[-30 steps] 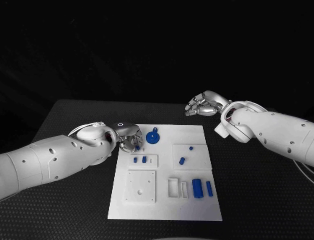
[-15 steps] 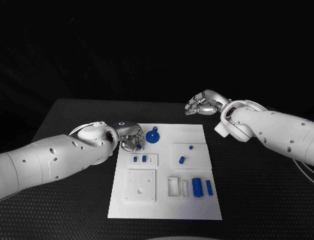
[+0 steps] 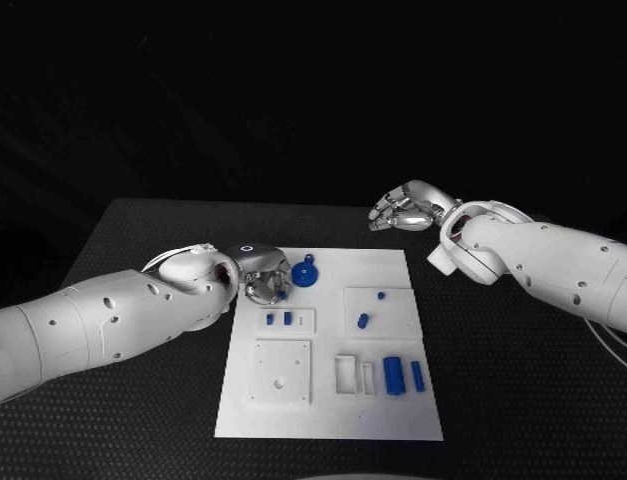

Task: Assemble the parts on the task board

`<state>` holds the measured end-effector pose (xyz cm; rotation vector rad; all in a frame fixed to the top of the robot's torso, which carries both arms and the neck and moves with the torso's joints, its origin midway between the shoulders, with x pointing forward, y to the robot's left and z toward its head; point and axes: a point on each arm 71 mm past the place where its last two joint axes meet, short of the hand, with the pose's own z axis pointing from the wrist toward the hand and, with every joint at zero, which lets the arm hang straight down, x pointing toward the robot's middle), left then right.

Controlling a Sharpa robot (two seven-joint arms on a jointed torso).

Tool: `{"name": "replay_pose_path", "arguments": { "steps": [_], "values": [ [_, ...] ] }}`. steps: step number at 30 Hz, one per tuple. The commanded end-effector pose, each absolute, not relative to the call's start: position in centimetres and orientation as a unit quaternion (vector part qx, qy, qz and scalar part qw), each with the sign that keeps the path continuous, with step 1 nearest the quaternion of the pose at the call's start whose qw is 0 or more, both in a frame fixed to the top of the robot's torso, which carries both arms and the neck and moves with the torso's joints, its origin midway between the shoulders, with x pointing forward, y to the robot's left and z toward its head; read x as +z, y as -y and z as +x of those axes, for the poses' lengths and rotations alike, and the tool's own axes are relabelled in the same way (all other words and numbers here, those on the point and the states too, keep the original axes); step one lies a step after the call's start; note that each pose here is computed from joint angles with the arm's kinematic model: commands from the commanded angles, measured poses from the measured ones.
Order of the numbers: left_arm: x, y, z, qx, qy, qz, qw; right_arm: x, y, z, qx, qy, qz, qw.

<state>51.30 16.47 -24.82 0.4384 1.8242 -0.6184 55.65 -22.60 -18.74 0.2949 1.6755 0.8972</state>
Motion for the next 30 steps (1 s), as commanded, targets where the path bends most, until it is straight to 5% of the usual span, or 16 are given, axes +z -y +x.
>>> {"name": "replay_pose_path", "arguments": {
  "steps": [1, 30],
  "values": [
    [-24.84, -16.17, 51.26, -0.264, -0.772, 0.19, 0.546, -18.7, 22.51, 55.61, 0.387, -0.714, 0.122, 0.571],
    [-25.55, -16.45, 51.29, -0.239, -0.798, 0.202, 0.515, -18.69, 22.46, 55.56, 0.387, -0.715, 0.121, 0.57]
  ]
}}
